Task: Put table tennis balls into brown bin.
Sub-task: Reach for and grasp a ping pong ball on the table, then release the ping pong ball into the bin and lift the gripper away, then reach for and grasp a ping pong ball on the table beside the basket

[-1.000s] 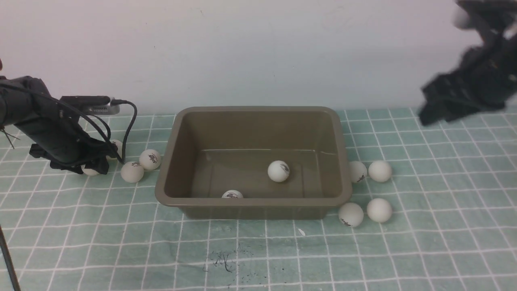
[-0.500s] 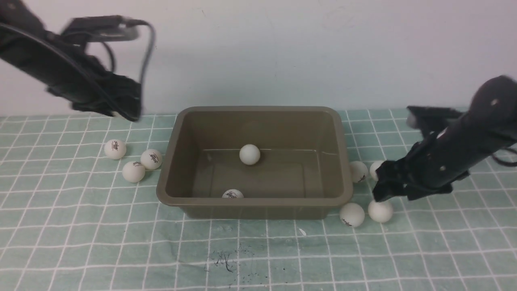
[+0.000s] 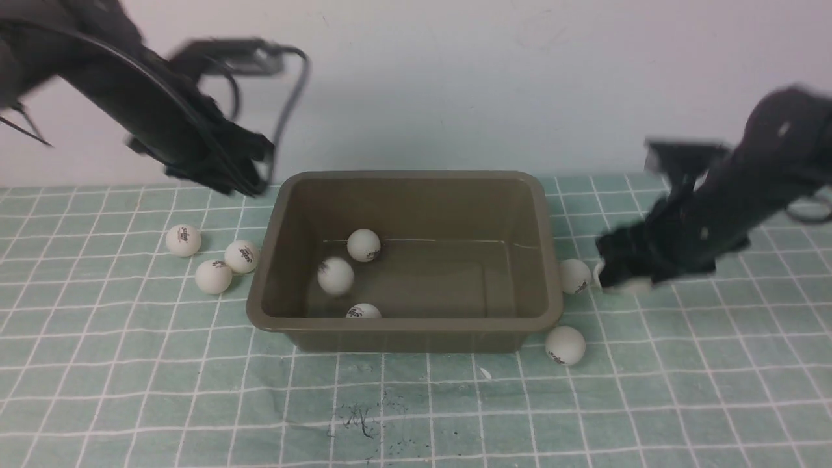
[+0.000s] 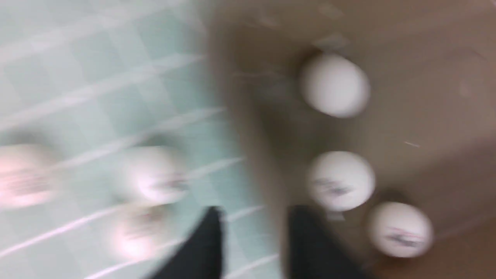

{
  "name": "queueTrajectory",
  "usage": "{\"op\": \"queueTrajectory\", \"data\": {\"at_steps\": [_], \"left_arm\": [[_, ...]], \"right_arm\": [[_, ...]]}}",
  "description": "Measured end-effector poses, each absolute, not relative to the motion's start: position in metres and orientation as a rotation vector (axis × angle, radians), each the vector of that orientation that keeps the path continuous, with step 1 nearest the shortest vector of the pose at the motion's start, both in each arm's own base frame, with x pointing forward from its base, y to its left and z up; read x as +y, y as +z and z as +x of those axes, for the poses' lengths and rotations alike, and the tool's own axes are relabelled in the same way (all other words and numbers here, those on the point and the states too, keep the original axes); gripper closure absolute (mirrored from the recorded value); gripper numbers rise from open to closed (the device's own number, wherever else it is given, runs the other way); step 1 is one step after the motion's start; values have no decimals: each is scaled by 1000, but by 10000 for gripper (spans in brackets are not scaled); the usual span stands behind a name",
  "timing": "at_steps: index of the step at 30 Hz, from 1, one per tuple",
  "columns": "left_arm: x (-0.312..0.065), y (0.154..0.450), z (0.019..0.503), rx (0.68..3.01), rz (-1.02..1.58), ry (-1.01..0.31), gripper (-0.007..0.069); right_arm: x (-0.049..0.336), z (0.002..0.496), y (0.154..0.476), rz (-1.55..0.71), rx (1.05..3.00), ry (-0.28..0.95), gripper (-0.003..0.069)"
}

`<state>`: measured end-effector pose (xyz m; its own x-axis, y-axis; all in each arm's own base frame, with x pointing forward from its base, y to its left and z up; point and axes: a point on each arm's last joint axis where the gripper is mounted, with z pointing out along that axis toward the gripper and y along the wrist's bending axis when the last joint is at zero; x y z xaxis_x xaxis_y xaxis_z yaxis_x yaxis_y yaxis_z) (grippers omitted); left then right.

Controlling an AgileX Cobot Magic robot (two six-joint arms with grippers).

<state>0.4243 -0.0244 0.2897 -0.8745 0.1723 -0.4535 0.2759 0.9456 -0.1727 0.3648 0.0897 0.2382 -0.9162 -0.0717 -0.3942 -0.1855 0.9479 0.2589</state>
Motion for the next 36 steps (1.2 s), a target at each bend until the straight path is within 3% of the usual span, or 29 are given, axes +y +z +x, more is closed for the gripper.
{"op": "queueTrajectory", "data": {"at_steps": [3,8,10,12,14,16,20,24,26,29,30,33,36], "left_arm": [[13,295,425,2648,220,-268,610],[42,263,437,2699,151,-257,575],[46,235,449,2719,138,-256,465],[46,225,453,2721,128,-255,414],[48,204,463,2713,100,-250,276],[50,186,470,2707,58,-245,172],[51,167,475,2719,19,-246,104],[51,153,476,2749,12,-253,95],[51,147,476,2759,8,-260,103],[51,144,476,2770,8,-259,177],[51,143,476,2778,15,-256,268],[52,145,474,2807,37,-254,281],[51,169,474,2812,68,-259,281]], "right_arm": [[126,365,282,-339,2535,492,298],[170,375,287,-495,2455,542,291],[182,387,278,-536,2480,542,205],[182,390,278,-552,2488,525,144],[173,395,284,-555,2526,448,43],[150,402,291,-480,2565,326,1],[107,413,284,-330,2638,171,-6],[77,426,259,-212,2715,144,5],[70,434,230,-177,2788,147,18],[70,440,195,-155,2880,167,36],[71,441,179,-150,2928,185,54],[74,441,164,-160,2967,228,84],[74,441,161,-152,2977,222,163]]}}
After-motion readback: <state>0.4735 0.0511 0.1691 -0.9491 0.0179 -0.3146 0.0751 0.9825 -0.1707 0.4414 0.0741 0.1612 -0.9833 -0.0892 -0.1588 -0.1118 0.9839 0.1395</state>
